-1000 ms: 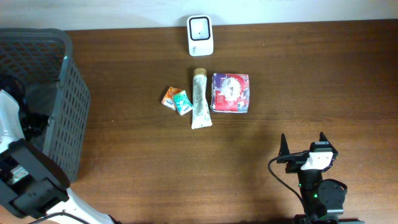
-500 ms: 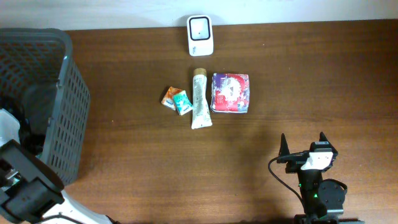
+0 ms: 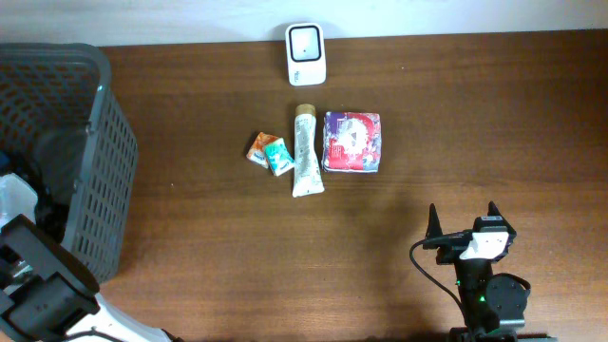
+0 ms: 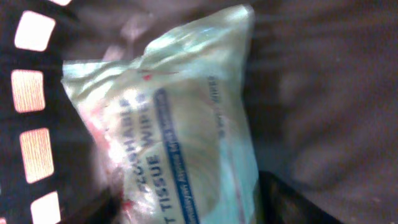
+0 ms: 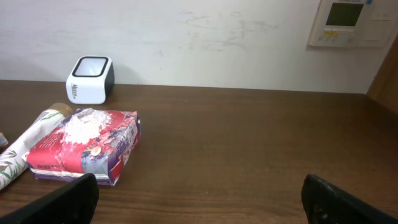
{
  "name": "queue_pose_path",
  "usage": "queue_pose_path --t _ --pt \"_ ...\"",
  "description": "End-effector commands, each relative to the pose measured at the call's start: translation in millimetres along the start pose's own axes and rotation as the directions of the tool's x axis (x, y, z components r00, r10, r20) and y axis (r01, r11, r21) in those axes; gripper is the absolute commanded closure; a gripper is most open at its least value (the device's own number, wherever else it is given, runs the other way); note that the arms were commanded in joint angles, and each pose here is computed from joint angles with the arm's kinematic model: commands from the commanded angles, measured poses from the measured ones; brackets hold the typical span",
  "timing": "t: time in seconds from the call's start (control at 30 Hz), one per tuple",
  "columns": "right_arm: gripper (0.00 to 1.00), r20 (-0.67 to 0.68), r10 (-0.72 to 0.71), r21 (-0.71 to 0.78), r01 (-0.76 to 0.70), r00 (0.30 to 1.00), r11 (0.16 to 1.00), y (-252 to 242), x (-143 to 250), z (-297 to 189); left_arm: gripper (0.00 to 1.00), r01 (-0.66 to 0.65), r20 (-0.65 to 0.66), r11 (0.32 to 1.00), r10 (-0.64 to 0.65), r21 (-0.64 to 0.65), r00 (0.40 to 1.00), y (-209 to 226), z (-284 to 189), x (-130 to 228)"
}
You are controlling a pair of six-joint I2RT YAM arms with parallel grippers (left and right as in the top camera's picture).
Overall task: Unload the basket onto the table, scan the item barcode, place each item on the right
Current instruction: 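Grasp the light green tissue pack in the basket with the left gripper, then place the tissue pack beside the other packets with the left gripper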
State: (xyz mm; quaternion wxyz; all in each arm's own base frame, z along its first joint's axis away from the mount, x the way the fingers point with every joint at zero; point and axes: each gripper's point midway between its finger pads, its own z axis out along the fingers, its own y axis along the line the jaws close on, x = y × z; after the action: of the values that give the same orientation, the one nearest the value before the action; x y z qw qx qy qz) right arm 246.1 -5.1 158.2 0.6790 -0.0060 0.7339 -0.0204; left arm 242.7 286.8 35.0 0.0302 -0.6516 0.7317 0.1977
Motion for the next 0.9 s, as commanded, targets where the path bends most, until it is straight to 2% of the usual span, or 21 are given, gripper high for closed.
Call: queue_pose_path --t 0.0,0.03,0.07,0.1,0.17,0.23,0.27,0.33,0.37,0.43,0.5,0.57,0.63,0.67,0.7,0.77,0.8,0.87 --pt "0.01 -0.006 -0.007 0.001 0.007 1.000 1.000 0 4 0 0.53 -0.004 -0.027 1.000 0.004 0.000 1.000 1 8 6" --pt "0.01 -0.006 -0.007 0.001 0.007 1.000 1.000 0 4 0 0.62 -0.013 -0.020 1.000 0.013 0.007 1.000 -1 4 2" --pt "0.01 -0.006 -0.007 0.001 0.007 1.000 1.000 0 4 0 0.75 -0.009 -0.010 1.000 0.009 0.017 1.000 -3 -6 -5" --pt "0.01 -0.006 -0.007 0.001 0.007 1.000 1.000 0 4 0 0.81 0.000 0.002 0.999 0.000 0.038 1.000 -6 -21 -15" --pt "0.01 -0.006 -0.007 0.001 0.007 1.000 1.000 0 4 0 1.00 0.026 -0.003 0.988 -0.026 0.154 1.000 -19 -64 -33" --pt "0.01 -0.006 -0.007 0.001 0.007 1.000 1.000 0 4 0 1.00 0.049 -0.021 0.950 -0.045 0.309 0.999 -31 -116 -45" --pt "0.01 -0.006 -0.007 0.001 0.007 1.000 1.000 0 4 0 1.00 0.059 -0.019 0.906 -0.056 0.419 0.998 -37 -154 -52" --pt "0.01 -0.006 -0.007 0.001 0.007 1.000 1.000 0 4 0 1.00 0.050 0.007 0.773 -0.071 0.633 0.997 -43 -234 -62" --pt "0.01 -0.006 -0.007 0.001 0.007 1.000 1.000 0 4 0 1.00 0.023 0.032 0.666 -0.070 0.746 0.997 -40 -284 -62" --pt "0.01 -0.006 -0.007 0.001 0.007 1.000 1.000 0 4 0 1.00 -0.032 0.068 0.540 -0.048 0.841 0.997 -33 -338 -49" --pt "0.01 -0.006 -0.007 0.001 0.007 1.000 1.000 0 4 0 1.00 -0.110 0.127 0.456 -0.007 0.883 0.992 -30 -380 -21" --pt "0.01 -0.006 -0.007 0.001 0.007 1.000 1.000 0 4 0 1.00 -0.221 0.198 0.388 0.098 0.895 0.975 -45 -407 20" --pt "0.01 -0.006 -0.007 0.001 0.007 1.000 1.000 0 4 0 1.00 -0.466 0.402 0.234 0.273 0.853 0.874 -74 -438 81" --pt "0.01 -0.006 -0.007 0.001 0.007 1.000 1.000 0 4 0 1.00 -0.595 0.523 0.138 0.349 0.792 0.778 -91 -452 122" --pt "0.01 -0.006 -0.007 0.001 0.007 1.000 1.000 0 4 0 1.00 -0.677 0.599 0.099 0.388 0.729 0.701 -105 -456 151" --pt "0.01 -0.006 -0.007 0.001 0.007 1.000 1.000 0 4 0 1.00 -0.778 0.662 0.114 0.458 0.618 0.593 -132 -442 197" --pt "0.01 -0.006 -0.007 0.001 0.007 1.000 1.000 0 4 0 1.00 -0.819 0.665 0.104 0.530 0.565 0.526 -153 -425 236" --pt "0.01 -0.006 -0.007 0.001 0.007 1.000 1.000 0 4 0 1.00 -0.843 0.650 0.077 0.600 0.533 0.466 -175 -404 273"
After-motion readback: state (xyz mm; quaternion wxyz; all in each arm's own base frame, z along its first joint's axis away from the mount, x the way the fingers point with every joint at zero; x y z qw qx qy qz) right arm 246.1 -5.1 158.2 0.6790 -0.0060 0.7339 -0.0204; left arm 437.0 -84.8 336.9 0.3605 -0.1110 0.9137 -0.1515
